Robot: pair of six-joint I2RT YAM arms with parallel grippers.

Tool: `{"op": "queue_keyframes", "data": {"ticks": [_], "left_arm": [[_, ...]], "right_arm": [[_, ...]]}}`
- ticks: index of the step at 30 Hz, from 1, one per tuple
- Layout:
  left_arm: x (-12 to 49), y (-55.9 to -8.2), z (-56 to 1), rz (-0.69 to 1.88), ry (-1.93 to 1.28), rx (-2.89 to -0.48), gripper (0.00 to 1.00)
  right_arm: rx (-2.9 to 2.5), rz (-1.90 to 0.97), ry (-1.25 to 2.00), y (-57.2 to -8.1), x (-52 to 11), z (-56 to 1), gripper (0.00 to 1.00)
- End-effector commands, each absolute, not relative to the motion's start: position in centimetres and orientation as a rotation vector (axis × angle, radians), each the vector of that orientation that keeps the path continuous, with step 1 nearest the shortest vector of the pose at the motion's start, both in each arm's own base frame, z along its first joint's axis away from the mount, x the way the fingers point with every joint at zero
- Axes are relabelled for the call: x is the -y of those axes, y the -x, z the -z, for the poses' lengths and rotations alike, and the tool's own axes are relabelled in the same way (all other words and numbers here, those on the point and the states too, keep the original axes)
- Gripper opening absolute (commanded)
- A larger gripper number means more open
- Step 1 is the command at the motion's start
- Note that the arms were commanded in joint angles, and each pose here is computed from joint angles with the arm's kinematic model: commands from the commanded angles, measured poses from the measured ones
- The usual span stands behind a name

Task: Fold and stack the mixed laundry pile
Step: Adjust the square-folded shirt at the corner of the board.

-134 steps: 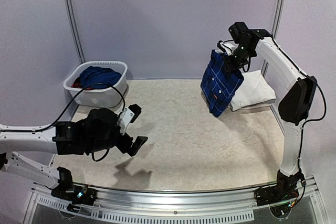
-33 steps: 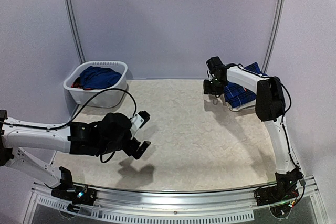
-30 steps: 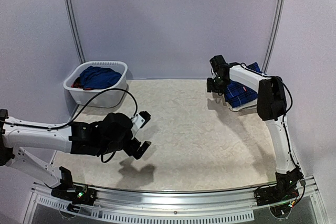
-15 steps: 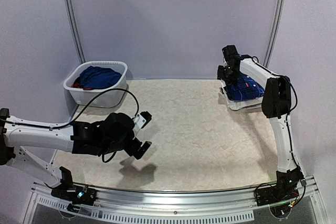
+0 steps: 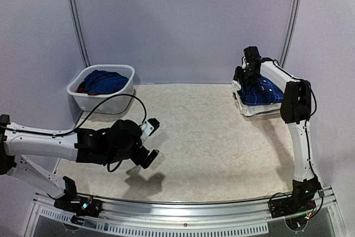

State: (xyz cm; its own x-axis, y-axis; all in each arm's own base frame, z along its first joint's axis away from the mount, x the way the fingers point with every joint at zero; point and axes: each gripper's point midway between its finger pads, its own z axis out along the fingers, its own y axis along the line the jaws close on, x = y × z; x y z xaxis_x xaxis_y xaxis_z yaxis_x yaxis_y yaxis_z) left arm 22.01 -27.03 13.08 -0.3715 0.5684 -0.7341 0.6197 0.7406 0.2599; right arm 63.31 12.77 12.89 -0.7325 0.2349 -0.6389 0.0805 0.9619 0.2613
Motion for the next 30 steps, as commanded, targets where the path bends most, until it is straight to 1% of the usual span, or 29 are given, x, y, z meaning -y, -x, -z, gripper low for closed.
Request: {"op": "queue_keyframes", "data": {"ticks": [1,3,6,11,14,16,17,18,20,21,22,23,24,26,30], "left_arm": [[27.3,-22.2,-14.2,0.077,-0.877,-2.047,1.00],[27.3,-22.2,-14.3,0.080,-0.880,-2.047,1.00],[27.3,-22.2,-14.4,0.085,-0.877,-2.046,1.00],[27.0,-22.1,-14.8,0.091,-0.860,-2.039,1.00],[26.7,-22.3,-15.1,0.081,-0.839,-2.030,1.00],[26.4,-22.4,-15.3,0.070,-0.823,-2.024,1.00],[26.2,-22.5,-15.4,0.064,-0.814,-2.021,1.00],[26.0,-22.5,-15.7,0.063,-0.801,-2.016,1.00],[25.6,-22.6,-16.1,0.062,-0.779,-2.008,1.00],[25.4,-22.6,-16.2,0.061,-0.767,-2.005,1.00],[25.2,-22.6,-16.4,0.062,-0.756,-2.001,0.99],[25.0,-22.6,-16.6,0.063,-0.743,-1.996,1.00],[24.9,-22.6,-16.8,0.068,-0.735,-1.991,1.00],[24.7,-22.5,-17.1,0.081,-0.723,-1.985,0.99],[24.4,-22.4,-17.3,0.091,-0.707,-1.979,0.99]], "right_arm": [[-2.337,-0.545,0.029,-61.6,-19.1,-17.0,0.53],[-2.312,-0.658,0.097,-60.5,-21.2,-18.8,0.54],[-2.255,-0.768,0.117,-59.2,-22.5,-22.4,0.58],[-2.192,-0.751,0.138,-57.0,-22.8,-27.5,0.64],[-2.194,-0.723,0.157,-55.2,-23.1,-28.4,0.70],[-2.177,-0.712,0.171,-53.3,-23.2,-29.9,0.73],[-2.184,-0.707,0.175,-52.4,-23.3,-29.6,0.74],[-2.165,-0.701,0.176,-51.2,-23.1,-30.5,0.76],[-2.154,-0.686,0.170,-49.1,-23.0,-30.5,0.81],[-2.148,-0.680,0.163,-48.2,-22.9,-30.5,0.87],[-2.117,-0.670,0.159,-46.7,-22.5,-31.6,0.92],[-2.090,-0.658,0.150,-45.7,-22.3,-32.3,0.94],[-2.106,-0.643,0.139,-44.7,-22.2,-31.3,0.98],[-2.081,-0.629,0.118,-42.6,-21.5,-32.2,0.99],[-2.087,-0.623,0.094,-39.7,-20.9,-31.7,0.99]]}}
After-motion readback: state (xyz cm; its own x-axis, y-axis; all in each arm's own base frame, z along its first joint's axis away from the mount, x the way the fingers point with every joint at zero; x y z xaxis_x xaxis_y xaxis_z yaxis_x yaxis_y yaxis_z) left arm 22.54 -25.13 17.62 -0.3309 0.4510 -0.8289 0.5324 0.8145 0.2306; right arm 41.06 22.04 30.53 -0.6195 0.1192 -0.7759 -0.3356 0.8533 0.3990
